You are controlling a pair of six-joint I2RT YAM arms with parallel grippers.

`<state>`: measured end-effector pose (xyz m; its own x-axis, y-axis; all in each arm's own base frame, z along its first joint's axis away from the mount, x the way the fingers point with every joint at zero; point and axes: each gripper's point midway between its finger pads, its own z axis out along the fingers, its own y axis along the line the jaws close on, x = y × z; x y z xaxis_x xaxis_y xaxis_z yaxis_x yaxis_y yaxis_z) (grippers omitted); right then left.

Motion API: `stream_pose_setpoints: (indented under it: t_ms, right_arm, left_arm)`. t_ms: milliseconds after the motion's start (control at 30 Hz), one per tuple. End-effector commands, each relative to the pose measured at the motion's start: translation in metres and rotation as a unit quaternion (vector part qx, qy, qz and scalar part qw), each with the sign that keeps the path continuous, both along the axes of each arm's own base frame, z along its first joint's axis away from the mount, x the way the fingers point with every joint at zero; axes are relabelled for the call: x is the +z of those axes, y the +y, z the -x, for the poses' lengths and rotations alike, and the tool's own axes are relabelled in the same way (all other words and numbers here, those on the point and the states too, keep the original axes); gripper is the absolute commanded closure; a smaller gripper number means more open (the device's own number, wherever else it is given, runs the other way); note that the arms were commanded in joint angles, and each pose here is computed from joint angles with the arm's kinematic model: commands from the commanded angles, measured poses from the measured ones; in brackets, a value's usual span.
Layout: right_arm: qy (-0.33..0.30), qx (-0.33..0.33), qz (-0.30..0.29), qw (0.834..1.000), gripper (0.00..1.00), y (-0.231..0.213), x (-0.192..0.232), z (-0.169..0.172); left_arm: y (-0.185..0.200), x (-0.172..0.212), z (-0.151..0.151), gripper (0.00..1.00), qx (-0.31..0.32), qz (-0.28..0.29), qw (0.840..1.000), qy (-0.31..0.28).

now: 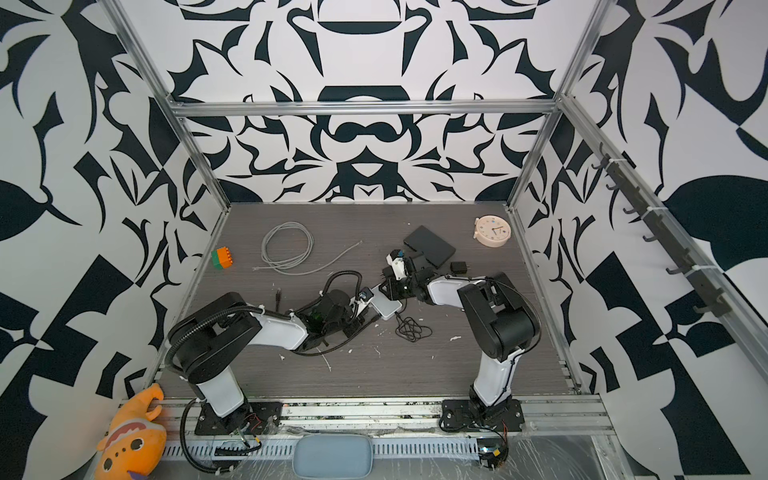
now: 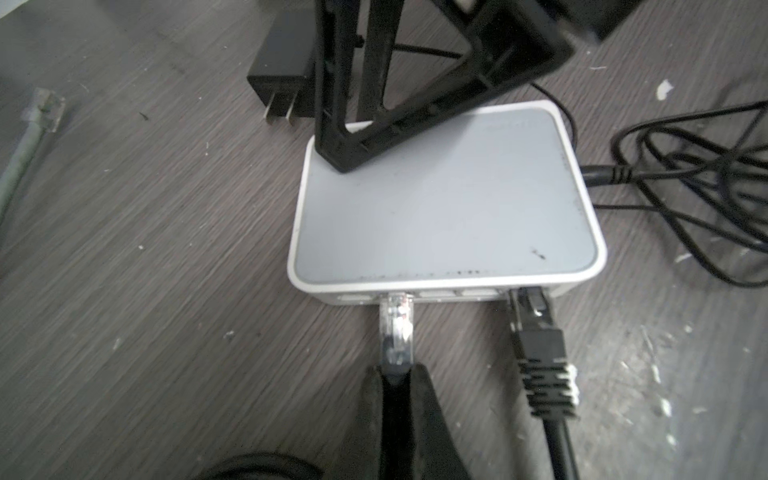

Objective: Insert the plug into the switch port

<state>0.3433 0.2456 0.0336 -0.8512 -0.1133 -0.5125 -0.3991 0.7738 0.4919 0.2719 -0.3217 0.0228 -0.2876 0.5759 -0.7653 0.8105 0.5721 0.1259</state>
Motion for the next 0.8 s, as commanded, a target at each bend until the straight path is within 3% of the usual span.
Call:
stream_pose_setpoints:
  t_ms: [0,267,467,767]
  right_arm:
    - [0.121,0.097,-0.015,0.988,0.71,0.018,-0.019,0.088]
    - [0.108,0.111,-0.035,0.987,0.71,0.022,-0.02,0.096]
    - [0.078,0.129,-0.036,0.988,0.7,0.026,-0.017,0.093]
    - [0.076,0.138,-0.045,0.986,0.71,0.03,-0.018,0.095]
  left_arm:
    - [-0.017,-0.008,0.006,1.0,-0.029,-0.018,0.999,0.04]
    - [-0.001,-0.027,0.011,1.0,-0.019,-0.083,0.994,0.073]
    - [-0.004,-0.015,0.027,1.0,-0.079,-0.093,0.989,0.084]
    - [-0.004,-0.014,0.013,1.0,-0.067,-0.109,0.988,0.09]
